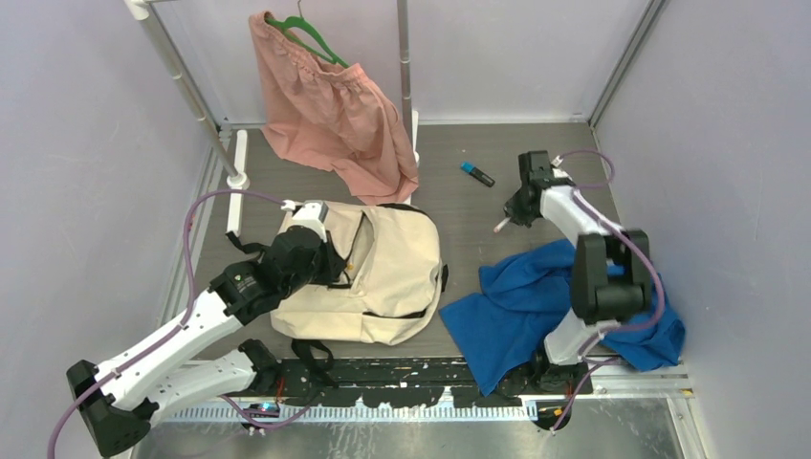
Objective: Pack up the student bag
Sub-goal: Pick up the stationery from the center of the board, then place the stationery in the student bag.
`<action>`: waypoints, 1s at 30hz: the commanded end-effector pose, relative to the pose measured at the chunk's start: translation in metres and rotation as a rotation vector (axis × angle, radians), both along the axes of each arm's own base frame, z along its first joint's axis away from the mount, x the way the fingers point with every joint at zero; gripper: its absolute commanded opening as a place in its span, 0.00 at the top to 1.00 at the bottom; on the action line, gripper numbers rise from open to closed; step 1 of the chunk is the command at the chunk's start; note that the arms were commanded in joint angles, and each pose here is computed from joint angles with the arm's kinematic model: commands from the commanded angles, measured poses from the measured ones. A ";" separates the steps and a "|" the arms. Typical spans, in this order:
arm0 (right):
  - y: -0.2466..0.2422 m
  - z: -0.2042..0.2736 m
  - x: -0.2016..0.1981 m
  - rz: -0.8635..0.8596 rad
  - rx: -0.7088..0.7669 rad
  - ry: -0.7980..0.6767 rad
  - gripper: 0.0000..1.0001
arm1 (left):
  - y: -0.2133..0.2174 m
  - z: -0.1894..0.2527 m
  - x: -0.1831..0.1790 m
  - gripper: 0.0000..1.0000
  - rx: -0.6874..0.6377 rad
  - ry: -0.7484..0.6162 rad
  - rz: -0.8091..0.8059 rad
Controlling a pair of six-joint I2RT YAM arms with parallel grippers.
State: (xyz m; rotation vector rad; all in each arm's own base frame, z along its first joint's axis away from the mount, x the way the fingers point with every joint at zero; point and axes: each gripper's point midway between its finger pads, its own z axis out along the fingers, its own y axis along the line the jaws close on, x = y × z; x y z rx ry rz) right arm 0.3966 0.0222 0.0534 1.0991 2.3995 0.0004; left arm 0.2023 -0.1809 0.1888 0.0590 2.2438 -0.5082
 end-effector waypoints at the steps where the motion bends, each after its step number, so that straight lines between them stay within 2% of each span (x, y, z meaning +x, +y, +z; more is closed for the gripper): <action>1: 0.051 0.064 -0.017 0.244 0.223 -0.273 0.99 | -0.011 0.022 0.014 1.00 -0.075 -0.084 0.010; 3: 0.077 0.082 -0.039 0.368 0.295 -0.341 0.99 | -0.011 0.022 0.015 1.00 -0.072 -0.085 0.015; 6: 0.123 0.112 -0.072 0.579 0.329 -0.366 0.99 | -0.014 0.022 0.016 1.00 -0.081 -0.085 0.006; 12: 0.259 0.150 -0.133 0.978 0.466 -0.385 0.99 | -0.013 0.022 0.020 1.00 -0.056 -0.085 0.015; 14: 0.292 0.158 -0.143 1.057 0.516 -0.380 0.99 | -0.010 0.024 0.020 1.00 -0.054 -0.092 0.025; 16: 0.322 0.175 -0.151 1.117 0.628 -0.408 0.99 | -0.008 0.026 0.018 1.00 -0.061 -0.099 0.028; 20: 0.362 0.201 -0.148 1.111 0.851 -0.488 0.99 | -0.003 0.025 0.016 1.00 -0.062 -0.103 0.041; 30: 0.376 0.147 -0.120 0.786 0.675 -0.316 0.99 | -0.006 0.025 0.016 1.00 -0.074 -0.096 0.035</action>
